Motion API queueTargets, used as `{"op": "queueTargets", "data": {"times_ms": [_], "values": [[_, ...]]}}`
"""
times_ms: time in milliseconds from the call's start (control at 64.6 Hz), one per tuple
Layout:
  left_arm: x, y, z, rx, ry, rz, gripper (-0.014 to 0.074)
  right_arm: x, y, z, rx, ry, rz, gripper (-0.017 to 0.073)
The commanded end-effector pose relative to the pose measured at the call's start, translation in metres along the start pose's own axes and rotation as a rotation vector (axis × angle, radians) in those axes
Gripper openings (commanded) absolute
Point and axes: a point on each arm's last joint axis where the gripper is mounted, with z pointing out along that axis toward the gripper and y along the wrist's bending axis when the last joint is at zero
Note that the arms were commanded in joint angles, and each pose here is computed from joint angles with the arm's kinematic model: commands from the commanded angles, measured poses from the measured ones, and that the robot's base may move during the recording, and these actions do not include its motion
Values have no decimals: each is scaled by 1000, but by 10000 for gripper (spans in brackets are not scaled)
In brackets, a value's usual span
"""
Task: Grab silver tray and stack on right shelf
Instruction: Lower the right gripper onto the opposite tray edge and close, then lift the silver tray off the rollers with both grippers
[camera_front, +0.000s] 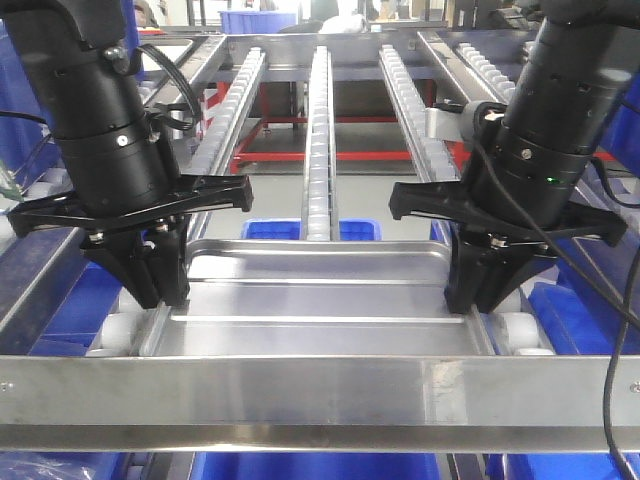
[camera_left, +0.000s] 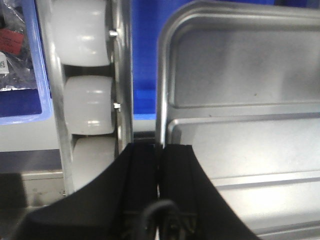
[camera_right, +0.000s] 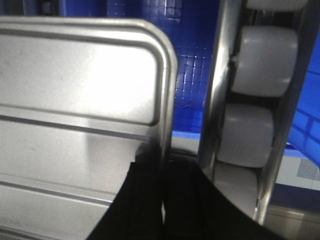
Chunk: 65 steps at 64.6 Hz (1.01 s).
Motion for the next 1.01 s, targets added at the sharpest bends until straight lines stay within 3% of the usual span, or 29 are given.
{"op": "queueTargets", "data": {"times_ms": [0,340,990], "values": [[-5,-6,-24,28,-47,1,-101,-9,10,-27,-47,-89,-2,57],[-11,-13,-61,65,-103,8,-101,-8,13,-52,-70,-138,5,57],[10,-10,-138,124,-226,24,-99,7,19,-130,-143,-277,-1,57]]}}
